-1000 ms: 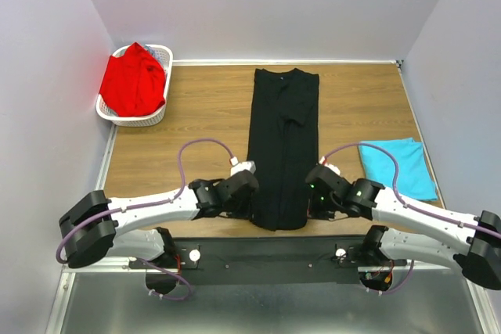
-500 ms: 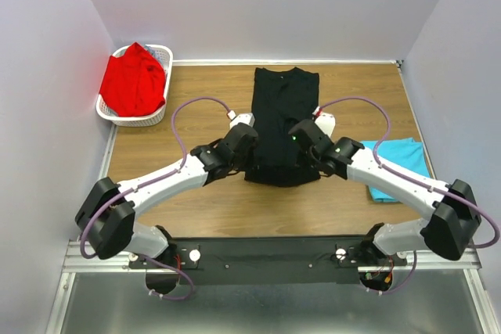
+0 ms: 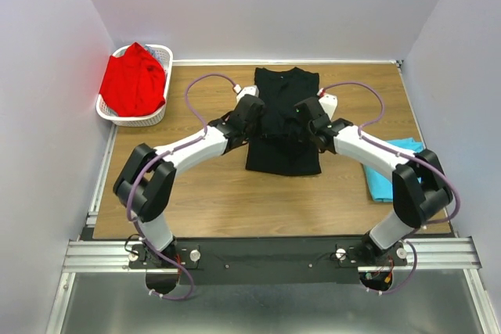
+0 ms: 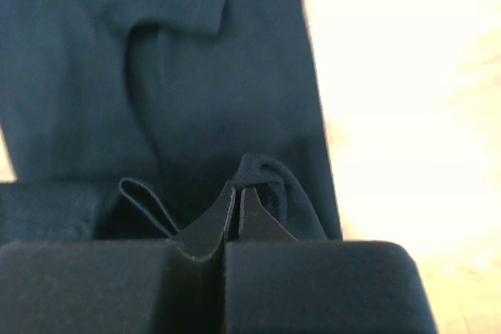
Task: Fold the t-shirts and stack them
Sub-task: Fold the tshirt
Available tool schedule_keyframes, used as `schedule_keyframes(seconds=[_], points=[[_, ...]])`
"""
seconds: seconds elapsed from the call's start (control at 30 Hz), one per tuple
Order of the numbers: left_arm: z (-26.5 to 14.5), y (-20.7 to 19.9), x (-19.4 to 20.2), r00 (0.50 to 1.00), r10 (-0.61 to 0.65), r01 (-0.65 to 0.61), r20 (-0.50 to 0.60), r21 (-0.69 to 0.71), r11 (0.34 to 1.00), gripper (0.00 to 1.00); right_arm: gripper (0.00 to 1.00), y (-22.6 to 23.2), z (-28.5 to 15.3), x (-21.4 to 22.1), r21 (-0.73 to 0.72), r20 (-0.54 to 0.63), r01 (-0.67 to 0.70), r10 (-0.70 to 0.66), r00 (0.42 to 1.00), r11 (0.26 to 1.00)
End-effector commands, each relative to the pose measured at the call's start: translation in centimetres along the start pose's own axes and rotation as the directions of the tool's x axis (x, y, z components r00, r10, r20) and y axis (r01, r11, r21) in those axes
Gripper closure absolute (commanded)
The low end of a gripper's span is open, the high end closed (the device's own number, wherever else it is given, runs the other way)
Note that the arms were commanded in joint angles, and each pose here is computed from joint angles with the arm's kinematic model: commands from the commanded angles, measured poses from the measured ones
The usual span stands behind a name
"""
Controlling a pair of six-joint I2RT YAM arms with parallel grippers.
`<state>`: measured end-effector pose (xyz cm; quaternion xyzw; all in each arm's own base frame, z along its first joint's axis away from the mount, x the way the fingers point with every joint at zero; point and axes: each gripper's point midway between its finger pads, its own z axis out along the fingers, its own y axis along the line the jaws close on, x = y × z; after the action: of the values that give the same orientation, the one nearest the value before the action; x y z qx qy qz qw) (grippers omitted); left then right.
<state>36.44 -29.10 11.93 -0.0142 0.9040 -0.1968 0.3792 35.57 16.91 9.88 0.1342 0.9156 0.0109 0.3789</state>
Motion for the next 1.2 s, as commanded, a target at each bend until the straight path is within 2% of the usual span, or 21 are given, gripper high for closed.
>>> schedule_keyframes(seconds=[0.0, 0.3, 0.6, 0.67, 0.7, 0.73, 0.77, 0.83, 0.87, 0.93, 0.97, 1.0, 1.1, 1.17], points=[[2.3, -0.2, -2.3, 0.999, -0.015, 0.014, 0.038, 0.007, 1.000, 1.00, 1.00, 0.3, 2.8, -2.7, -0.021, 0.038, -0.054, 0.055, 0.998, 0.998], [4.6, 0.3, -4.9, 0.998, -0.041, 0.042, 0.055, -0.003, 0.999, 1.00, 1.00, 0.1, 6.6, -5.0, -0.043, 0.007, -0.112, 0.113, 0.994, 0.993], [7.1, 2.1, -5.6, 0.998, -0.044, 0.044, 0.035, -0.017, 0.999, 1.00, 0.99, 0.6, 9.1, -5.7, -0.073, -0.043, -0.133, 0.131, 0.990, 0.988], [7.6, 2.1, -6.0, 0.999, -0.037, 0.037, 0.038, 0.007, 0.999, 0.98, 0.86, 0.2, 9.6, -6.3, -0.068, -0.041, -0.148, 0.145, 0.989, 0.987], [7.7, 1.6, -6.9, 0.998, -0.017, 0.015, 0.052, 0.038, 0.999, 0.94, 0.79, 0.2, 9.7, -6.4, -0.073, -0.045, -0.151, 0.148, 0.988, 0.986], [8.2, 1.8, -6.9, 0.999, -0.017, 0.015, 0.035, 0.055, 0.998, 0.82, 0.71, 0.1, 9.8, -6.5, -0.072, -0.047, -0.155, 0.152, 0.987, 0.985], [8.1, 1.8, -7.4, 0.999, -0.016, 0.014, 0.040, 0.060, 0.998, 0.77, 0.56, -0.3, 9.9, -7.1, -0.070, -0.038, -0.167, 0.165, 0.986, 0.983], [7.4, 0.9, -9.0, 0.997, 0.001, -0.009, 0.074, 0.111, 0.994, 0.58, 0.49, -0.9, 9.8, -7.6, -0.065, -0.032, -0.182, 0.180, 0.983, 0.981], [7.1, 1.1, -9.7, 0.996, 0.003, -0.013, 0.088, 0.115, 0.993, 0.52, 0.44, -1.5, 9.4, -8.4, -0.067, -0.018, -0.195, 0.194, 0.981, 0.979], [5.7, 1.0, -11.4, 0.992, 0.010, -0.024, 0.129, 0.107, 0.994, 0.51, 0.36, -2.0, 8.8, -8.8, -0.068, -0.008, -0.199, 0.199, 0.980, 0.978], [5.3, 1.3, -11.7, 0.991, 0.001, -0.014, 0.134, 0.097, 0.995, 0.50, 0.24, -2.0, 7.9, -9.5, -0.081, 0.010, -0.203, 0.204, 0.979, 0.976], [4.6, 1.9, -11.9, 0.989, -0.016, 0.007, 0.147, 0.064, 0.998, 0.50, 0.21, -2.2, 7.6, -9.2, -0.083, 0.005, -0.199, 0.200, 0.980, 0.976], [4.1, 2.8, -10.4, 0.992, -0.051, 0.047, 0.118, 0.038, 0.998, 0.54, 0.20, -1.1, 6.0, -8.9, -0.154, -0.018, -0.207, 0.207, 0.978, 0.966], [3.8, 2.3, -9.5, 0.992, -0.074, 0.068, 0.100, 0.064, 0.996, 0.70, 0.20, -0.4, 5.6, -7.4, -0.173, -0.043, -0.195, 0.191, 0.981, 0.965]])
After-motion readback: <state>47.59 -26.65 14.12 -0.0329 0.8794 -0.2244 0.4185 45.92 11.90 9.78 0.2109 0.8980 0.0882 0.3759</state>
